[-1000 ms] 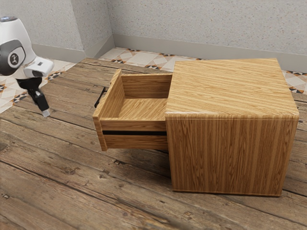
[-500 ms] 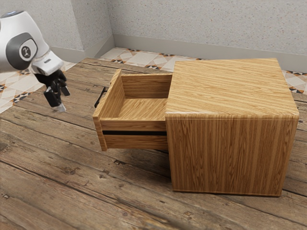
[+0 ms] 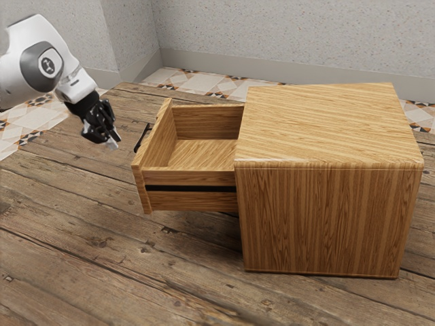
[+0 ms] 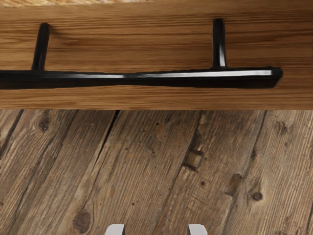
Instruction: Push the drawer handle with one arm to close the drawer
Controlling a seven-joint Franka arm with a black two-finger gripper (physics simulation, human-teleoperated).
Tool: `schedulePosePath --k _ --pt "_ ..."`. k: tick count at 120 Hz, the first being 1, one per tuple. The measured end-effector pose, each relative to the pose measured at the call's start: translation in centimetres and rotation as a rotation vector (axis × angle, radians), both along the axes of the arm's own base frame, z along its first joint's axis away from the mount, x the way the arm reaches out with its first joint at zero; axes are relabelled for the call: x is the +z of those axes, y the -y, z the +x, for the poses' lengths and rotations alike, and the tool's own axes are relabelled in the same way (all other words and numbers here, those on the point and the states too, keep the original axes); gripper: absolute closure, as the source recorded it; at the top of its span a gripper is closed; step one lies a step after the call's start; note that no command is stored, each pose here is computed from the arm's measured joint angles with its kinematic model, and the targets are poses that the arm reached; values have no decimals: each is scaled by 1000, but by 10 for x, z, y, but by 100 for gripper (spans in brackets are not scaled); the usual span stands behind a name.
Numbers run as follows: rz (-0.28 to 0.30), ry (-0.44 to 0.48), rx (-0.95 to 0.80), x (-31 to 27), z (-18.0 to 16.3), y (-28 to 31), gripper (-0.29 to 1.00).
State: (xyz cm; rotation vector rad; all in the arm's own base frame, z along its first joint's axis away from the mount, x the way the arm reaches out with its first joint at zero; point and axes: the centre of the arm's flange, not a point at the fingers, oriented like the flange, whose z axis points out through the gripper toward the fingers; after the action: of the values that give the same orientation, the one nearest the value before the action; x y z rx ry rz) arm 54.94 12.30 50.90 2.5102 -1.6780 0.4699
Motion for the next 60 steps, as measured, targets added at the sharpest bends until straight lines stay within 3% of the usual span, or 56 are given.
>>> schedulePosePath --k 23,60 --pt "-23 31 -71 1 7 23 72" --pt "-38 56 -130 -1 18 38 78"
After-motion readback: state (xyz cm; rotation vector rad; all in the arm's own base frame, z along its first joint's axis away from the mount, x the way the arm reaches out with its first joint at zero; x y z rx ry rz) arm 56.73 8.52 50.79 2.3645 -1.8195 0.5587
